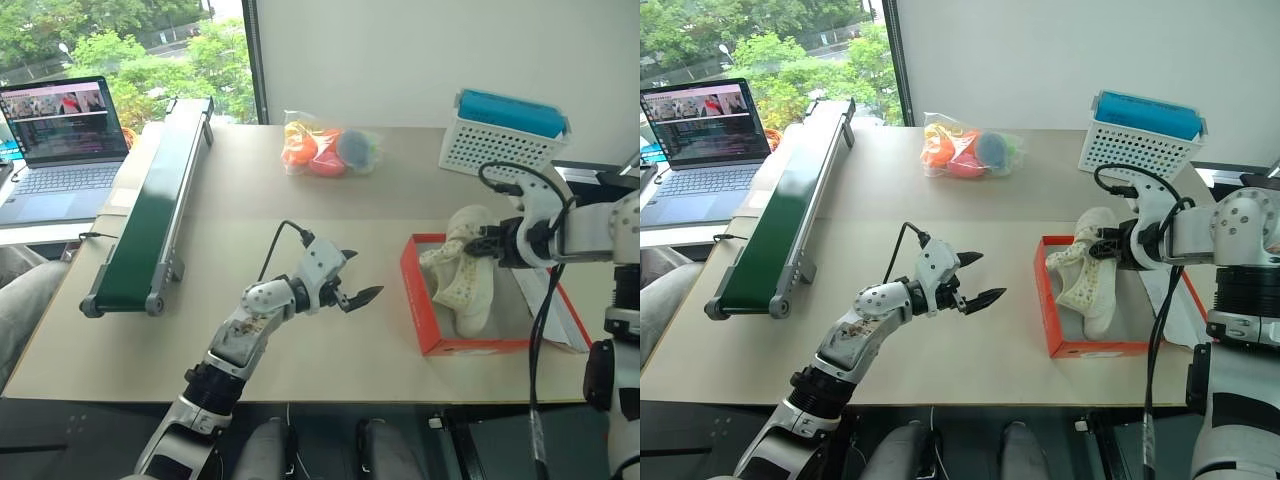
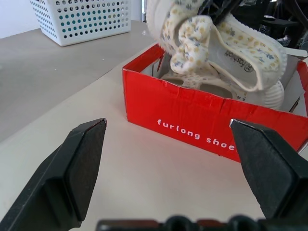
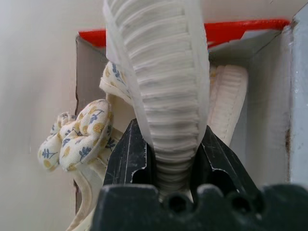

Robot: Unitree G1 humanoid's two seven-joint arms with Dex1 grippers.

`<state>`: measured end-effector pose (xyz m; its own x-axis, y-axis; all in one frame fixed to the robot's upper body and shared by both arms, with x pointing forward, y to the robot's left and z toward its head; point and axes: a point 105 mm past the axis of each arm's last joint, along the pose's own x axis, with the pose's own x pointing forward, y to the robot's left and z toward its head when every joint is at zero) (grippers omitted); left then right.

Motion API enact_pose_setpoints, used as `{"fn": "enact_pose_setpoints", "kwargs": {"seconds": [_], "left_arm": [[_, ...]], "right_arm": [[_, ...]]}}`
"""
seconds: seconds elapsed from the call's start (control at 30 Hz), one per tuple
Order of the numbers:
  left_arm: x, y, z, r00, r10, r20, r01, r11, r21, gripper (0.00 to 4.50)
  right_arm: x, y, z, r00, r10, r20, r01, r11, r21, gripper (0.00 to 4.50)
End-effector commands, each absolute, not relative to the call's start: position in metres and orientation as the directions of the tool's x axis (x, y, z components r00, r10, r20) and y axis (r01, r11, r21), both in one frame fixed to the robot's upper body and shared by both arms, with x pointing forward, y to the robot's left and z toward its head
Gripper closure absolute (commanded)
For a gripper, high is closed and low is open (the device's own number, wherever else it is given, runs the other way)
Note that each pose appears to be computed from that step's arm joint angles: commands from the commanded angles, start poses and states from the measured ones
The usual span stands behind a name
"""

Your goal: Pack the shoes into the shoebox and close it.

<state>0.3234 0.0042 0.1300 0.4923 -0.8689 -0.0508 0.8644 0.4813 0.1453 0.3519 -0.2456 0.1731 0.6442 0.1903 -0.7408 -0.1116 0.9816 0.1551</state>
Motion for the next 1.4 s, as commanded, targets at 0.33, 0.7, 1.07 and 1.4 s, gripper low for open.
{"fn": "enact_pose_setpoints", "kwargs": {"seconds": [0.33, 0.7, 1.07, 1.4], "left_arm": [[0.320, 0.000, 0.136, 0.487, -0.873, -0.024, 0.862, 0.477, 0.171, 0.11], [0.319, 0.000, 0.138, 0.492, -0.870, -0.026, 0.856, 0.478, 0.195, 0.11], [0.320, 0.000, 0.142, 0.490, -0.872, -0.018, 0.854, 0.476, 0.211, 0.11], [0.320, 0.000, 0.144, 0.474, -0.880, -0.022, 0.859, 0.457, 0.229, 0.04]], "right_arm": [[0.322, -0.249, 0.114, 0.498, 0.155, -0.853, -0.349, 0.937, -0.034, 3.64], [0.323, -0.278, 0.102, 0.542, 0.014, -0.840, -0.583, 0.727, -0.363, 3.64], [0.311, -0.198, 0.092, 0.406, 0.413, -0.815, -0.386, 0.886, 0.256, 3.64], [0.311, -0.208, 0.064, 0.446, 0.294, -0.845, -0.288, 0.941, 0.176, 3.27]]}}
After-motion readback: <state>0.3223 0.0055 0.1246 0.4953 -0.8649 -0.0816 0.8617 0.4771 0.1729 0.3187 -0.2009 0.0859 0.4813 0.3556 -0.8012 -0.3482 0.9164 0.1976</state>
